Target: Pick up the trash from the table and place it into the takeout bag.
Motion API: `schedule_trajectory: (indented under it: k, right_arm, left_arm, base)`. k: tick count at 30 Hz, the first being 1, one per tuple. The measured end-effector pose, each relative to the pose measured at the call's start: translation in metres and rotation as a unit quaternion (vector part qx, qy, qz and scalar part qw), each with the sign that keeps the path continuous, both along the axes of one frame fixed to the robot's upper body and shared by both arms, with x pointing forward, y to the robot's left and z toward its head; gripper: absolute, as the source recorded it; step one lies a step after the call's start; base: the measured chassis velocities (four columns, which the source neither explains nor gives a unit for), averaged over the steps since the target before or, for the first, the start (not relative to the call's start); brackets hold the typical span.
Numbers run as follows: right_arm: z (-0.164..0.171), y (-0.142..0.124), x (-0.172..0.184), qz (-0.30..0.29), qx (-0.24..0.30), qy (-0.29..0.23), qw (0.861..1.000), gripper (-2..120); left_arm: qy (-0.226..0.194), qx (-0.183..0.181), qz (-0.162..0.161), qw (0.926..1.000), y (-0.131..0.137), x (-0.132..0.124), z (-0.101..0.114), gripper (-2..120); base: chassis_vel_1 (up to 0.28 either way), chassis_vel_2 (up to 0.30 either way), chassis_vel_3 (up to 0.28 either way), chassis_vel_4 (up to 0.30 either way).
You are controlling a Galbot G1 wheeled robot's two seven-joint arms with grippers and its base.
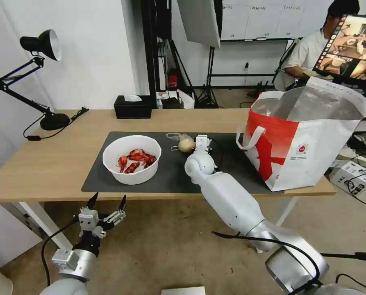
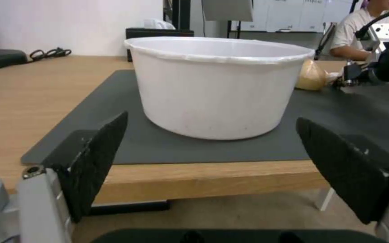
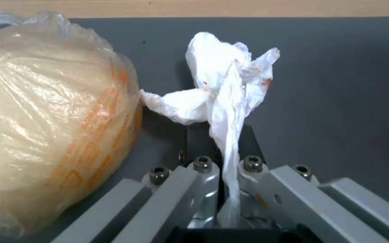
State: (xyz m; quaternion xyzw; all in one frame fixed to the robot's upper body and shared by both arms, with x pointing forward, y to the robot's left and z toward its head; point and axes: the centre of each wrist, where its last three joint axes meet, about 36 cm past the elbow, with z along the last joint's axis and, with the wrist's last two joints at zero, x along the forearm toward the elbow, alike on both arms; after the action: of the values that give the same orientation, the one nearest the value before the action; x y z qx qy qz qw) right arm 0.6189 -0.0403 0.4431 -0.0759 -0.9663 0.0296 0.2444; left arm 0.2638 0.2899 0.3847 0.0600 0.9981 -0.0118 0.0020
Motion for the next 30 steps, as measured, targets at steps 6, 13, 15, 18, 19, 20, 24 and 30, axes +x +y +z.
schedule_trajectory:
  k: [6, 13, 15, 18, 19, 20, 24, 30]
  right_arm:
    - [0.006, 0.002, -0.006, -0.007, -0.003, -0.038, 0.999, 0]
    - [0.025, -0.007, -0.023, -0.012, -0.007, -0.115, 0.993, 0]
    - [0.032, -0.009, -0.030, -0.007, -0.006, -0.132, 0.991, 0]
    - [0.044, -0.015, -0.045, 0.005, -0.001, -0.162, 0.987, 0]
    - [0.050, -0.019, -0.055, 0.013, 0.002, -0.176, 0.984, 0]
    - [0.054, -0.022, -0.061, 0.017, 0.006, -0.186, 0.982, 0]
    - [0.066, -0.034, -0.089, 0.053, 0.030, -0.236, 0.970, 0]
    - [0.086, -0.054, -0.114, 0.073, 0.043, -0.312, 0.946, 0]
  left_arm:
    - [0.001, -0.001, 0.002, 1.0000, -0.001, -0.002, 0.000, 100]
    - [-0.002, 0.000, 0.005, 1.0000, 0.000, -0.004, 0.004, 100]
    - [-0.002, 0.000, 0.006, 1.0000, 0.001, -0.005, 0.004, 100]
    - [-0.002, 0.000, 0.008, 1.0000, 0.001, -0.007, 0.004, 100]
    - [-0.002, 0.000, 0.009, 1.0000, 0.001, -0.007, 0.004, 100]
    - [-0.002, 0.000, 0.009, 1.0000, 0.001, -0.007, 0.004, 100]
    - [-0.005, -0.001, 0.009, 0.9999, 0.000, -0.007, 0.006, 100]
    - [-0.007, 0.000, 0.009, 0.9999, 0.000, -0.009, 0.009, 100]
  base:
    - [0.000, 0.000, 0.000, 0.000]
    - [0.000, 0.000, 0.000, 0.000]
    - [0.000, 0.000, 0.000, 0.000]
    - [0.000, 0.000, 0.000, 0.000]
    - [0.000, 0.000, 0.000, 0.000]
    - [0.000, 0.000, 0.000, 0.000]
    - [0.000, 0.000, 0.000, 0.000]
    - [0.000, 0.000, 0.000, 0.000]
